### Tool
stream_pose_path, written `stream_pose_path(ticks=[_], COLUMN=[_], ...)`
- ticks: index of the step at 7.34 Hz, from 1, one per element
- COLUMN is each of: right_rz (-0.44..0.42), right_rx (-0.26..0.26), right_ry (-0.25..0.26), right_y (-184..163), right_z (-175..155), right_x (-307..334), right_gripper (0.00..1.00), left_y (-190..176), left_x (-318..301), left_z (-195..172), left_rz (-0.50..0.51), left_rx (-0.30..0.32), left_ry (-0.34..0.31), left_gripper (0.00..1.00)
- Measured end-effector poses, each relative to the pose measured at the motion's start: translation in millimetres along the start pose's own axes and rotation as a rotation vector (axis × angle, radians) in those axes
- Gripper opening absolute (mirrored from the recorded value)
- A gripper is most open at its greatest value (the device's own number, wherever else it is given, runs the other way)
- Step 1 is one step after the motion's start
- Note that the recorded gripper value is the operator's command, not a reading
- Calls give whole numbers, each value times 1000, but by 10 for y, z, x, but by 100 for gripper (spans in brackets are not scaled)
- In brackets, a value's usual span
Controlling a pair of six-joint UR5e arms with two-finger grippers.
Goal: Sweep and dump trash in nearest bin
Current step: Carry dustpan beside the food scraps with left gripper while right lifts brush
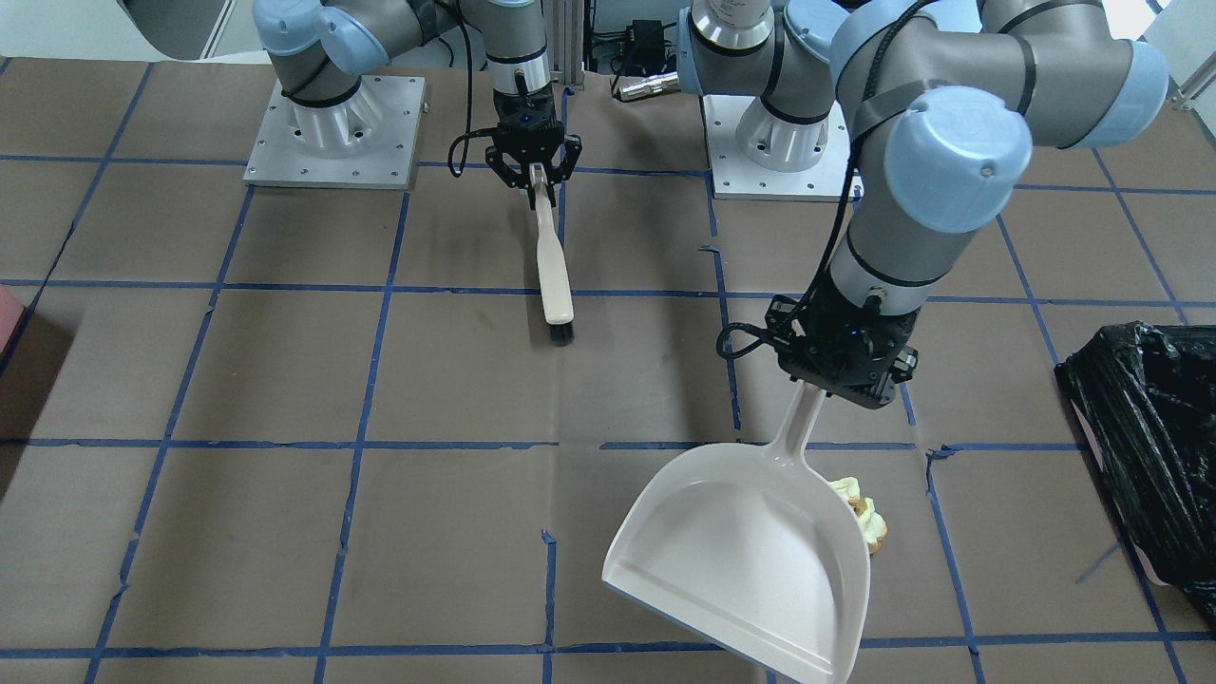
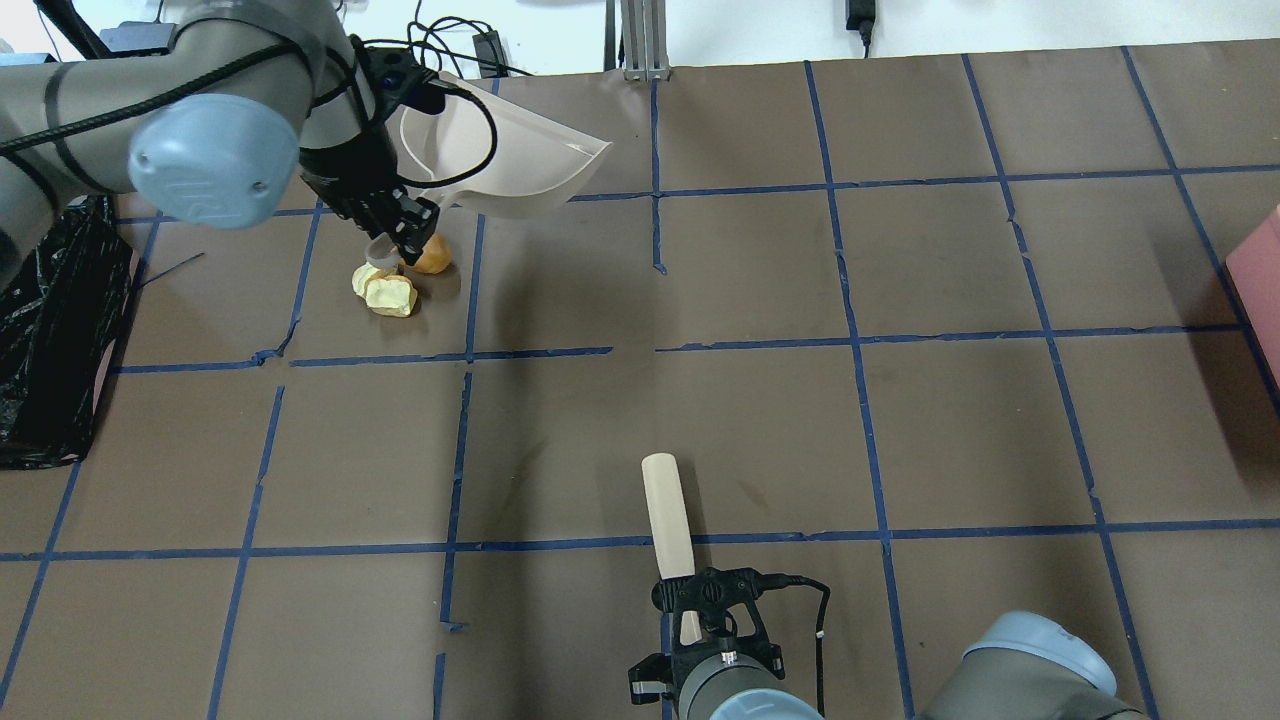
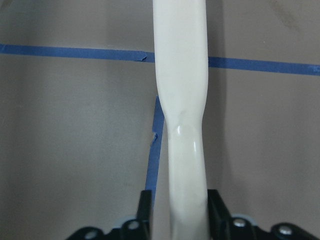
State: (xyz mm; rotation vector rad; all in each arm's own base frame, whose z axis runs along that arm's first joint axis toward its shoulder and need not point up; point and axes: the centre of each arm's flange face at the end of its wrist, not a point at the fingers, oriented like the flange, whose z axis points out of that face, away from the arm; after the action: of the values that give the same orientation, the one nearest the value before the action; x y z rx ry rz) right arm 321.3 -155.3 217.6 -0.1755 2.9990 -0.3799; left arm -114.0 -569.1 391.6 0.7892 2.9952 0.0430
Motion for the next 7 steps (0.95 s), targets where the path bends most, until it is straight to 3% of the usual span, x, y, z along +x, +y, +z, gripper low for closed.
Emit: stream_pose_path(ticks=[2,4,6,7], right_rz=[-4,-3,-2,5], right_rx=[16,33,27,10], right_ry=[-11,-21,-14,-3], right_y=[-111,-464,-932,-1222], right_z=[-73,-322,-531,-453], right_x=[-70,-293,-517,-647], right_gripper=[13,11,11,11], left_y=[249,576,1046,1281], left_x=[-309,-819,-1374,-1605], left_z=[-119,-153,-103,-101], left_rz=[69,155,264,301], left_rx=[-2,-14,-77,-103], left_ry=[2,14,34,41], left_gripper=[2,1,0,0])
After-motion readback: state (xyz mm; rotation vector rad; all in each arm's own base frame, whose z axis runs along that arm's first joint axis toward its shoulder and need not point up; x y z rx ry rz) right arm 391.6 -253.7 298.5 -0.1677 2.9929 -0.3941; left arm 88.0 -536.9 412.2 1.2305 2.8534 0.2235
